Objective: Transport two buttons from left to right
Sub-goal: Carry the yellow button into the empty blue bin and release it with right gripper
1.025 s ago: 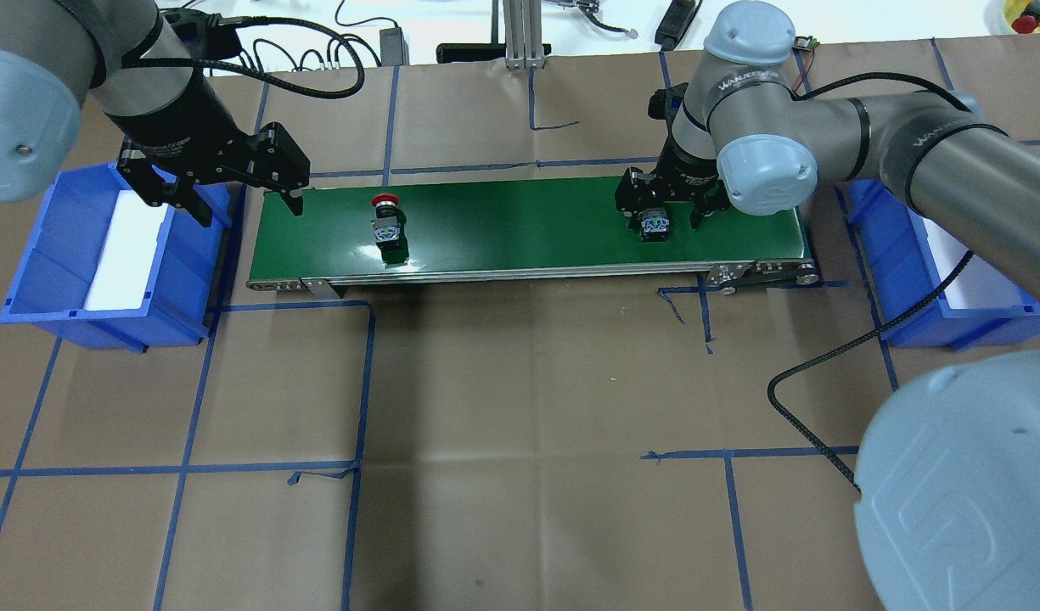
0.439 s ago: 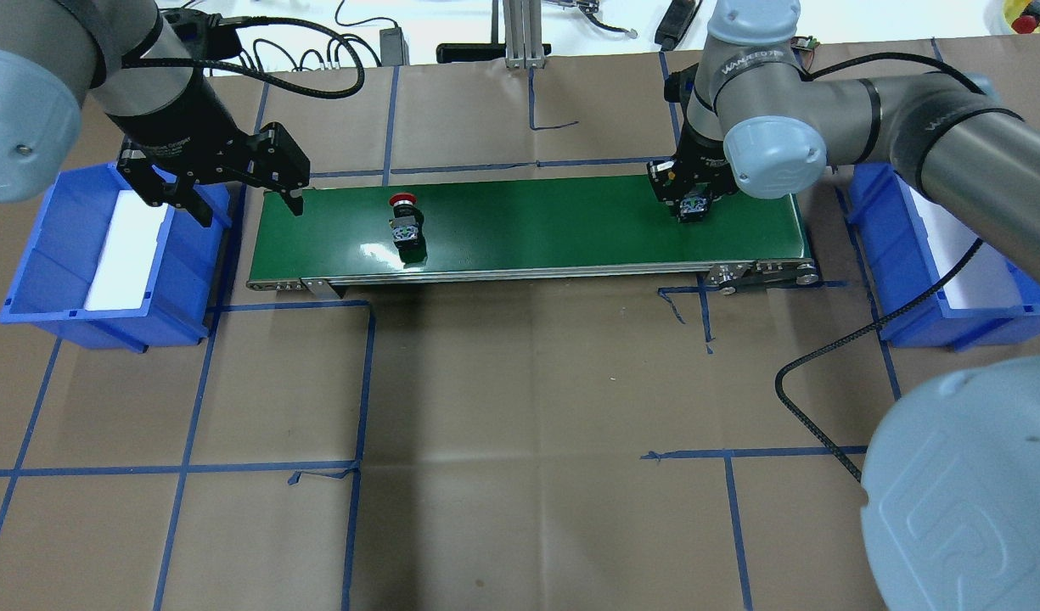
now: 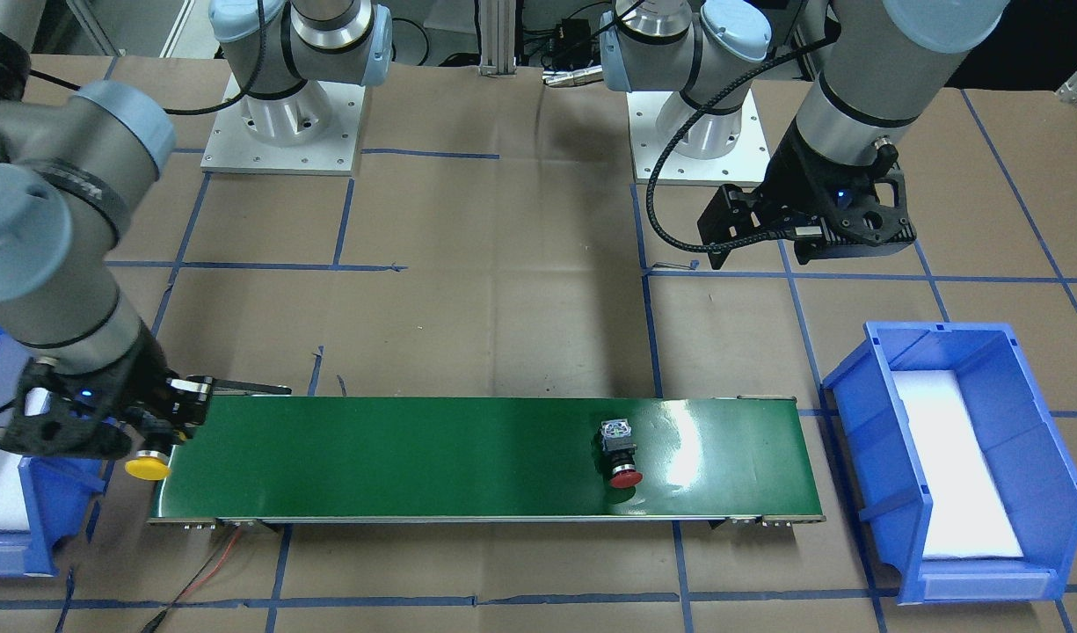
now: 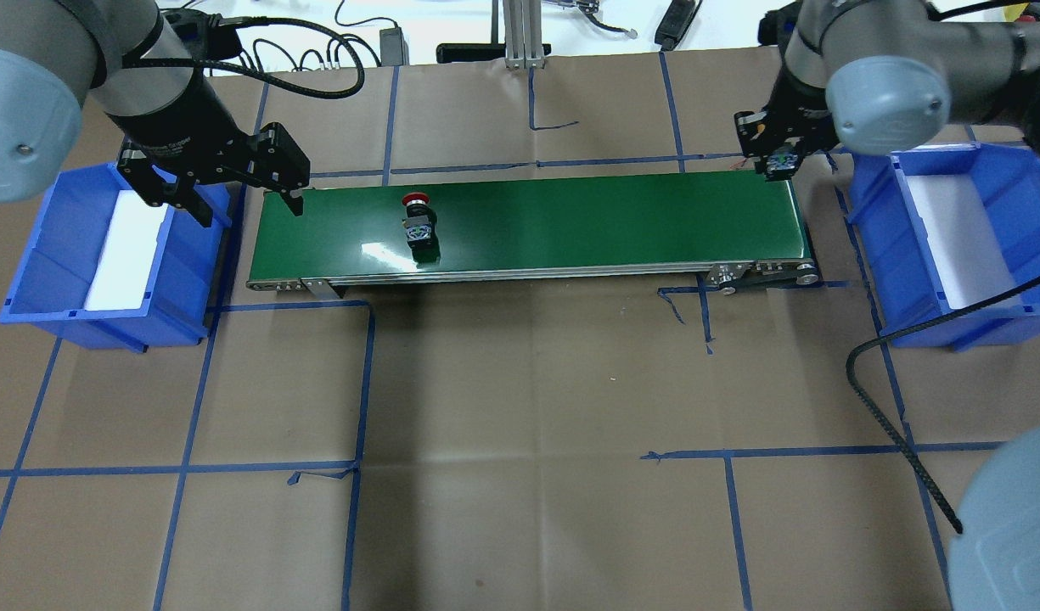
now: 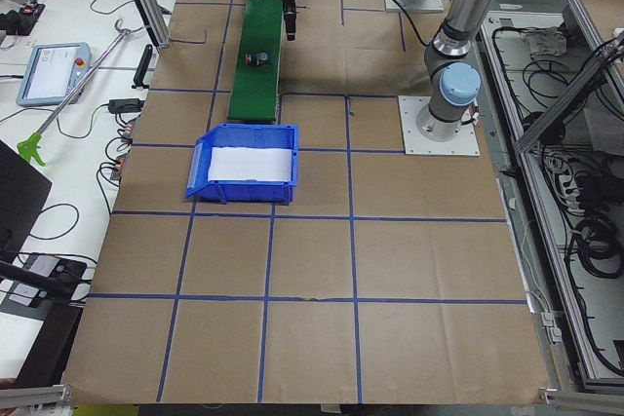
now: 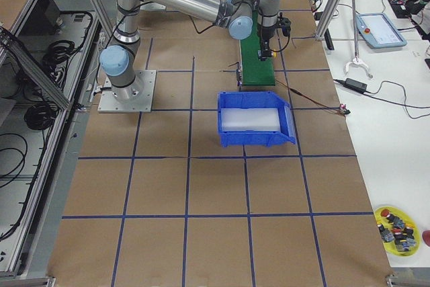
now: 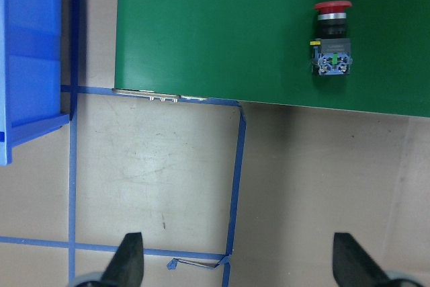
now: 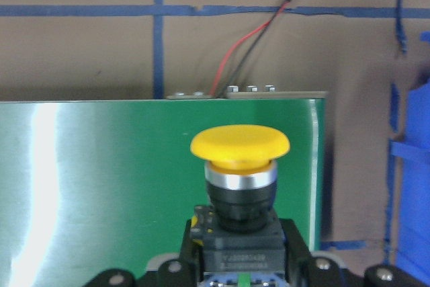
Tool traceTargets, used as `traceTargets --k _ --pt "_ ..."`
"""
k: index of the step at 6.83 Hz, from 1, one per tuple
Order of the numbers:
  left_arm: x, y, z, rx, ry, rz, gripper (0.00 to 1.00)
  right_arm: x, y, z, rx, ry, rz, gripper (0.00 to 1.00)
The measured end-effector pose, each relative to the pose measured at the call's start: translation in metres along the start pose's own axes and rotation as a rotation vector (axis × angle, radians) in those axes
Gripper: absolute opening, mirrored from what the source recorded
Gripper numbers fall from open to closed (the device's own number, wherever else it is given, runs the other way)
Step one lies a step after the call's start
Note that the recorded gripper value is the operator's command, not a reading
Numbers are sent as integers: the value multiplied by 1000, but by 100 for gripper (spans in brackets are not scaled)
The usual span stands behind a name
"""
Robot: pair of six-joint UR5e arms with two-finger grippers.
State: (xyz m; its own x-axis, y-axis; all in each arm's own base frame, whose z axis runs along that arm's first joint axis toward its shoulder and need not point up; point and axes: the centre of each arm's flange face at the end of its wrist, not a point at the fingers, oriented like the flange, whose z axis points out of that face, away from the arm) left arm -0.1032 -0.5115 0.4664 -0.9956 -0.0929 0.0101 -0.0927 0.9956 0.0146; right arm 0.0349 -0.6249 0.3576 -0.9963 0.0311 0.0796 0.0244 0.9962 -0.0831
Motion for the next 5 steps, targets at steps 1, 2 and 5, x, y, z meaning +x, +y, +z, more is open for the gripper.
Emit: traceTargets --k 1,2,5 --pt "0 0 0 1 1 0 100 52 6 -8 -22 2 6 7" --pt "0 0 0 1 2 0 100 103 15 -9 -54 -3 -8 7" --pt "0 0 0 1 1 0 100 203 58 7 -104 -25 -59 7"
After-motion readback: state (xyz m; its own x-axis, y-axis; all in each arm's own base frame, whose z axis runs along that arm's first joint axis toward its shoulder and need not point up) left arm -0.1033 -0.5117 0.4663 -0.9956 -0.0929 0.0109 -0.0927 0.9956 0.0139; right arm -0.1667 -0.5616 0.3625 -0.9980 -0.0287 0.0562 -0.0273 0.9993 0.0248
